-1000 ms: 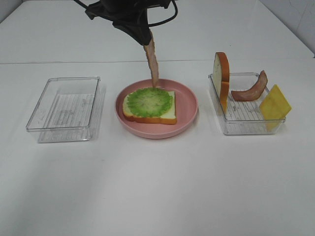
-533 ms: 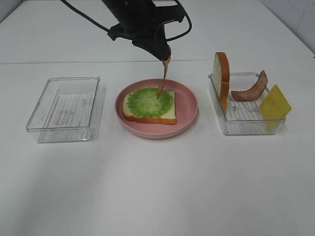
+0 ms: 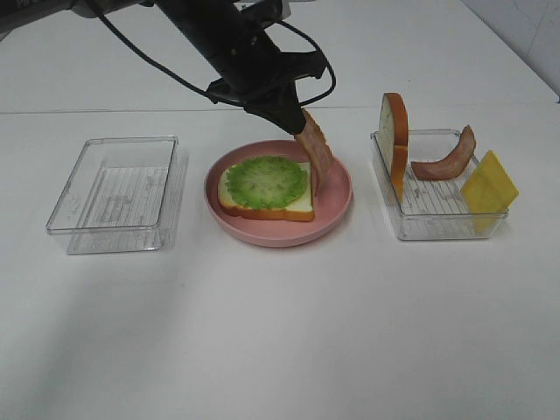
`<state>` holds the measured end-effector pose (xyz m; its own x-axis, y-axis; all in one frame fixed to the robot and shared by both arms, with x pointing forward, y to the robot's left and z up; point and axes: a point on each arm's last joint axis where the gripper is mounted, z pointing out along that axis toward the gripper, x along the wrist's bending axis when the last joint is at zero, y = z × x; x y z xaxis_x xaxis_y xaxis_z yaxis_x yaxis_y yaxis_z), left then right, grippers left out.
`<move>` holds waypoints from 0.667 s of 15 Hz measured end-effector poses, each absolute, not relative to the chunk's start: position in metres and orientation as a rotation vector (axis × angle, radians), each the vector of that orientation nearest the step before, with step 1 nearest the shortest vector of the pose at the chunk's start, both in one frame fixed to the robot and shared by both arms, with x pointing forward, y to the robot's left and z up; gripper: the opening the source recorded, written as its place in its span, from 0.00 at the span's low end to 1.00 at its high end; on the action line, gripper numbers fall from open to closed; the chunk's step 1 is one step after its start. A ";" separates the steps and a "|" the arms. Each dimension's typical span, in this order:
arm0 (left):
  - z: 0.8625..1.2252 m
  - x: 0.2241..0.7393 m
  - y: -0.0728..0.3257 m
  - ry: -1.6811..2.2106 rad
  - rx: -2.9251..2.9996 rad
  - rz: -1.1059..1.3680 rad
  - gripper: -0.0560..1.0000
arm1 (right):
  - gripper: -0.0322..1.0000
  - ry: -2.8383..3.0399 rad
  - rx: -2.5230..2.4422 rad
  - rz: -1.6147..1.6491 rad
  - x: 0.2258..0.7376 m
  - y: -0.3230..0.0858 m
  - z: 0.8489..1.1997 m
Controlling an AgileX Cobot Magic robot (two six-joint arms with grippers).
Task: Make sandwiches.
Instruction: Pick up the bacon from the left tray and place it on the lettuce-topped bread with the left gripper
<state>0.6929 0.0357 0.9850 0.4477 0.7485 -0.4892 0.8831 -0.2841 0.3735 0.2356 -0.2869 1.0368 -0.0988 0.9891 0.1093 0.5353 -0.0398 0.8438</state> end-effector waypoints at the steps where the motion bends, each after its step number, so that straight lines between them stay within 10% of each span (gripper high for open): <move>1: 0.984 0.695 0.039 1.365 2.106 -0.276 0.05 | 0.94 1.679 1.615 1.045 0.236 -0.287 1.037; 10: 0.974 0.700 0.064 1.488 2.295 -0.032 0.05 | 0.94 1.679 1.615 1.045 0.236 -0.287 1.037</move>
<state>0.7000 0.0636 0.9740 0.4324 0.8709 -0.2338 0.8802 -0.3513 0.3192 0.2356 -0.2869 1.0368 -0.0988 0.9891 0.1093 0.5353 -0.0398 0.8438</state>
